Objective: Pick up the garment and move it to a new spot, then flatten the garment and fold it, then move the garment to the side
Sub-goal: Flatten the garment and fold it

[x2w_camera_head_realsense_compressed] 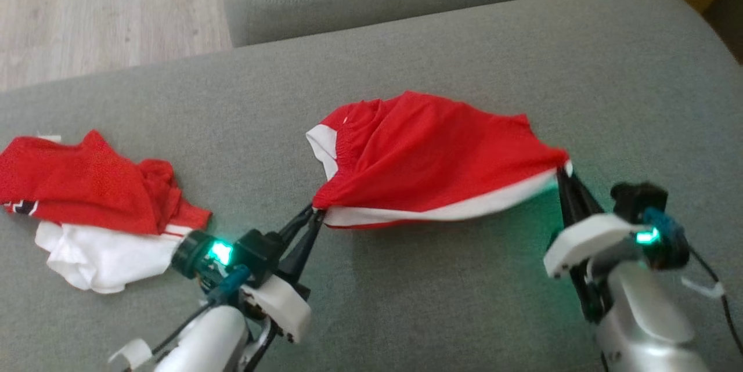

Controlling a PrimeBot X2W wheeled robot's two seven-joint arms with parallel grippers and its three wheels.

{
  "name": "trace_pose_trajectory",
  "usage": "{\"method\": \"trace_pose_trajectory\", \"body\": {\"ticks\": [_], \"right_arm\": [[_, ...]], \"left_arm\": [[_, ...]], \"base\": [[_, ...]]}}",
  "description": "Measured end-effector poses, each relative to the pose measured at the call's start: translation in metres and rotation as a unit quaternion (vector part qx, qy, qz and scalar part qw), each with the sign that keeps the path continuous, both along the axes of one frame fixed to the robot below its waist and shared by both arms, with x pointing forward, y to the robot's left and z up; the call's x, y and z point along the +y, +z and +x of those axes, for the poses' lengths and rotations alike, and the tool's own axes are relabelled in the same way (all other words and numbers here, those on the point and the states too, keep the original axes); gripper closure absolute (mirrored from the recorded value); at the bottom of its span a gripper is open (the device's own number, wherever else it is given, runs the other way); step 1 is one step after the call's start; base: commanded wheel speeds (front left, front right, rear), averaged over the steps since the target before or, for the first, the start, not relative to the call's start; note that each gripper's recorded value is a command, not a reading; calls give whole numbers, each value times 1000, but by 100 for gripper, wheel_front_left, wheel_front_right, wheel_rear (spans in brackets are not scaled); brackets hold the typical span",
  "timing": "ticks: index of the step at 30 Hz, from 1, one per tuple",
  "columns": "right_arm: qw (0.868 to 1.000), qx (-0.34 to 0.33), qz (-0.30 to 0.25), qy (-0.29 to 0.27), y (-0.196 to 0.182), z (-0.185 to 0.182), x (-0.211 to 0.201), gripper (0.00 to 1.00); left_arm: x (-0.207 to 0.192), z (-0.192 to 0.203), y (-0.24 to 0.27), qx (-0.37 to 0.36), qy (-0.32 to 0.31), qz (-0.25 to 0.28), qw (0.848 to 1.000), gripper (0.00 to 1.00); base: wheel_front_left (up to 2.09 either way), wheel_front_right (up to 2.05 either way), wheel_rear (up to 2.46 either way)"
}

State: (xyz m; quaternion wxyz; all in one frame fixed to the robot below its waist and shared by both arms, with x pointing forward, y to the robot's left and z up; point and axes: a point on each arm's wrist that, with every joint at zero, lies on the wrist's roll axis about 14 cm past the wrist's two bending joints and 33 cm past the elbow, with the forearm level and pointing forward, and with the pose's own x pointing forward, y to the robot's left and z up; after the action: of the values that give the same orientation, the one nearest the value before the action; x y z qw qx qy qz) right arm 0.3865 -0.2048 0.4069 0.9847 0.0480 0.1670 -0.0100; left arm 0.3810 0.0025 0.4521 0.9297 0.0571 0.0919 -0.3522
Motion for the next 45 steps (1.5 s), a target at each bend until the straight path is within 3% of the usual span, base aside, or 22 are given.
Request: {"method": "trace_pose_trajectory", "body": {"ticks": [7, 13, 17, 21, 26, 31, 34, 40, 45], "right_arm": [[986, -168, 2, 25, 119, 41, 13, 100], [957, -285, -27, 39, 228, 56, 8, 100], [931, -360, -45, 33, 295, 54, -1, 100], [914, -401, -58, 36, 332, 45, 1, 100], [915, -396, -70, 36, 331, 35, 0, 100], [947, -314, -64, 25, 262, 28, -8, 100], [959, -278, -57, 18, 233, 22, -10, 100], [963, -265, -54, 5, 229, 28, -16, 100], [963, -266, -53, 2, 241, 57, -17, 100]], "left_arm": [[4, 27, 64, -85, -16, 29, 996, 100], [1, 64, 164, -190, -15, 39, 981, 100], [-1, 73, 220, -248, -13, 34, 968, 100], [-3, 70, 255, -287, -14, 33, 957, 100], [2, 61, 260, -286, -9, 29, 958, 100], [9, 50, 206, -215, -10, 40, 976, 100], [13, 42, 170, -171, -12, 55, 984, 100], [15, 50, 163, -153, -11, 59, 986, 100], [14, 83, 167, -136, -6, 64, 989, 100]], "base": [[0, 0, 0], [0, 0, 0], [0, 0, 0], [0, 0, 0], [0, 0, 0], [0, 0, 0], [0, 0, 0], [0, 0, 0], [0, 0, 0]]}}
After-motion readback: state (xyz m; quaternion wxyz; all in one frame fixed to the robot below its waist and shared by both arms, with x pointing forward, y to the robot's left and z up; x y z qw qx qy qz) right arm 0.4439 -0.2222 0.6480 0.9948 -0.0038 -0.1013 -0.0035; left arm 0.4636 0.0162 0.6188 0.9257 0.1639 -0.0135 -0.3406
